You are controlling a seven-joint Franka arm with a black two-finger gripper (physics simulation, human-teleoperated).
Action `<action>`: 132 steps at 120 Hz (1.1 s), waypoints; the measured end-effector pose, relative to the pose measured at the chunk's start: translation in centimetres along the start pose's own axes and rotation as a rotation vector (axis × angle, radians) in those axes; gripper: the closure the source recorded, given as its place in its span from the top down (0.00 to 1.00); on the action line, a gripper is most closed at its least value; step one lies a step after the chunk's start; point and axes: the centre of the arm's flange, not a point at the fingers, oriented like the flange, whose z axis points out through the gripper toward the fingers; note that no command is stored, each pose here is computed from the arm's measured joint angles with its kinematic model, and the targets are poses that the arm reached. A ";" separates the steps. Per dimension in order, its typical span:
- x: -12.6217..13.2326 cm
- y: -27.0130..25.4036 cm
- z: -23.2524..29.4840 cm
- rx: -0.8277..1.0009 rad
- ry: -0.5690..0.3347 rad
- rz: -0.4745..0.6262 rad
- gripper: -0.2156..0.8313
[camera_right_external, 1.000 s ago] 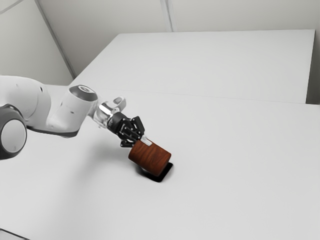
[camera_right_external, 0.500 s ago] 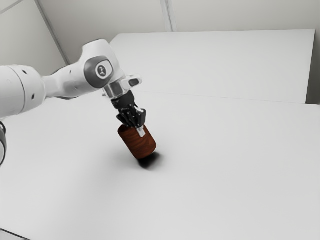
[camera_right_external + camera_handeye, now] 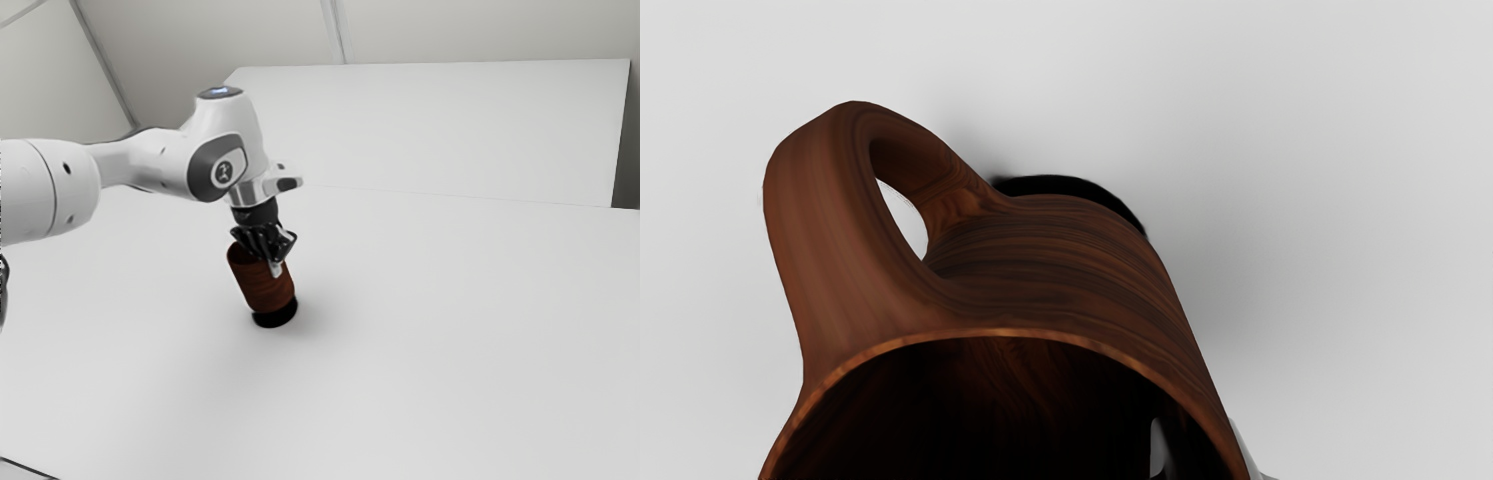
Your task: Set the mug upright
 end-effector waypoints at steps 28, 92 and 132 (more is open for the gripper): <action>0.9 1.2 2.9 0.001 -0.019 -0.059 0.04; 0.4 1.6 -0.2 -0.005 0.039 -0.136 0.67; -0.4 1.3 -6.8 0.053 0.156 -0.072 0.77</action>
